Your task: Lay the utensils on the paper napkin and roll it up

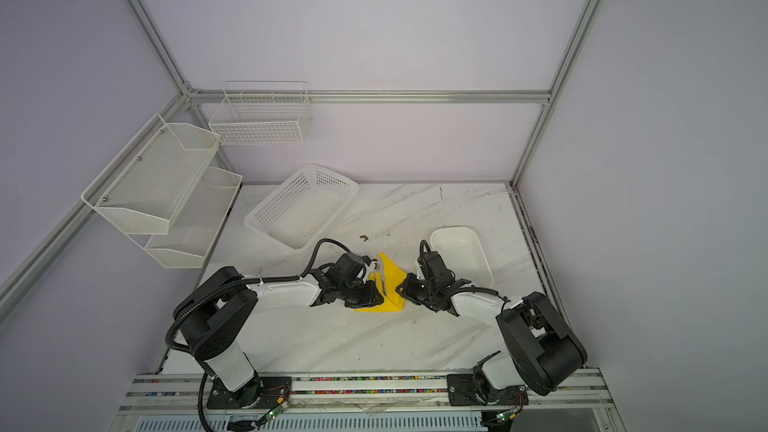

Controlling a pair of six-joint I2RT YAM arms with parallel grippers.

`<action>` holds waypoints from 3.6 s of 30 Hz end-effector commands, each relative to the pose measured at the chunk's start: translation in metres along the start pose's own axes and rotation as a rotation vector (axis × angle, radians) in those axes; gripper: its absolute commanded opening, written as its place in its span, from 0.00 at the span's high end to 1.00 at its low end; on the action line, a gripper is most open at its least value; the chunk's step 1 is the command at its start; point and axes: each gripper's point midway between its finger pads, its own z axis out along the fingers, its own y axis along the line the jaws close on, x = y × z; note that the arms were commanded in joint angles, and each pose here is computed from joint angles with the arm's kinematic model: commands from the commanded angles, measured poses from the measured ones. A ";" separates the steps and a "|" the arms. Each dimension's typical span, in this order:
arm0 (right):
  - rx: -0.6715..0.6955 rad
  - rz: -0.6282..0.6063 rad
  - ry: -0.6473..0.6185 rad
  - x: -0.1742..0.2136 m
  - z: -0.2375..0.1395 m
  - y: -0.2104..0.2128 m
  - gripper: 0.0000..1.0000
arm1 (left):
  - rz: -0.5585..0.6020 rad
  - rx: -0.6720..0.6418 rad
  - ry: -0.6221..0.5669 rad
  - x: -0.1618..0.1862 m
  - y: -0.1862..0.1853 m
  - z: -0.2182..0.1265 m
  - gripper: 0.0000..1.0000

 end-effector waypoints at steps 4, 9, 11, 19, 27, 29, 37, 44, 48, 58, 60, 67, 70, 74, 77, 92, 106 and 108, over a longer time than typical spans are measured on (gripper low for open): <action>-0.002 -0.025 -0.017 -0.008 -0.006 0.008 0.86 | 0.037 0.059 -0.047 -0.017 -0.027 -0.011 0.79; -0.048 -0.037 0.000 -0.007 -0.007 0.019 0.92 | 0.030 0.050 -0.043 -0.017 -0.026 -0.009 0.79; -0.063 -0.039 0.004 -0.007 -0.007 0.023 0.95 | 0.029 0.044 -0.042 -0.018 -0.025 -0.008 0.80; -0.123 -0.041 0.013 -0.007 -0.007 0.043 0.98 | 0.025 0.031 -0.039 -0.018 -0.022 -0.006 0.81; -0.134 -0.062 0.027 -0.002 0.000 0.059 0.98 | 0.021 0.024 -0.039 -0.019 -0.021 -0.005 0.81; -0.132 -0.072 0.032 0.000 0.002 0.062 0.98 | 0.021 0.023 -0.040 -0.019 -0.021 -0.005 0.81; -0.099 -0.096 0.050 0.008 0.014 0.068 0.93 | 0.019 0.018 -0.052 -0.019 -0.020 -0.009 0.82; -0.084 -0.104 0.053 0.010 0.018 0.069 0.83 | 0.010 0.014 -0.072 -0.021 -0.020 -0.014 0.82; -0.093 -0.107 0.069 0.013 0.021 0.071 0.79 | -0.018 0.026 -0.126 -0.022 -0.017 -0.026 0.82; -0.112 -0.129 0.115 0.024 0.031 0.077 0.62 | -0.120 0.034 -0.223 -0.027 0.001 -0.060 0.80; -0.106 -0.132 0.123 0.026 0.034 0.077 0.60 | -0.144 0.047 -0.253 -0.032 0.004 -0.069 0.79; -0.106 -0.145 0.142 0.031 0.041 0.079 0.56 | -0.186 0.138 -0.333 -0.051 0.000 -0.098 0.59; -0.104 -0.143 0.145 0.033 0.042 0.078 0.54 | -0.201 0.183 -0.320 -0.056 -0.002 -0.098 0.46; -0.107 -0.146 0.144 0.034 0.039 0.078 0.51 | -0.221 0.201 -0.280 -0.059 0.000 -0.086 0.35; -0.110 -0.152 0.145 0.035 0.037 0.077 0.51 | -0.223 0.220 -0.257 -0.061 -0.002 -0.079 0.31; -0.136 -0.179 0.174 0.043 0.033 0.079 0.46 | -0.242 0.205 -0.226 -0.062 0.005 -0.066 0.34; -0.122 -0.167 0.148 0.041 0.025 0.076 0.46 | -0.239 0.126 -0.187 -0.048 0.026 -0.055 0.79; -0.122 -0.164 0.147 0.041 0.024 0.077 0.46 | -0.235 0.123 -0.187 -0.048 0.027 -0.055 0.83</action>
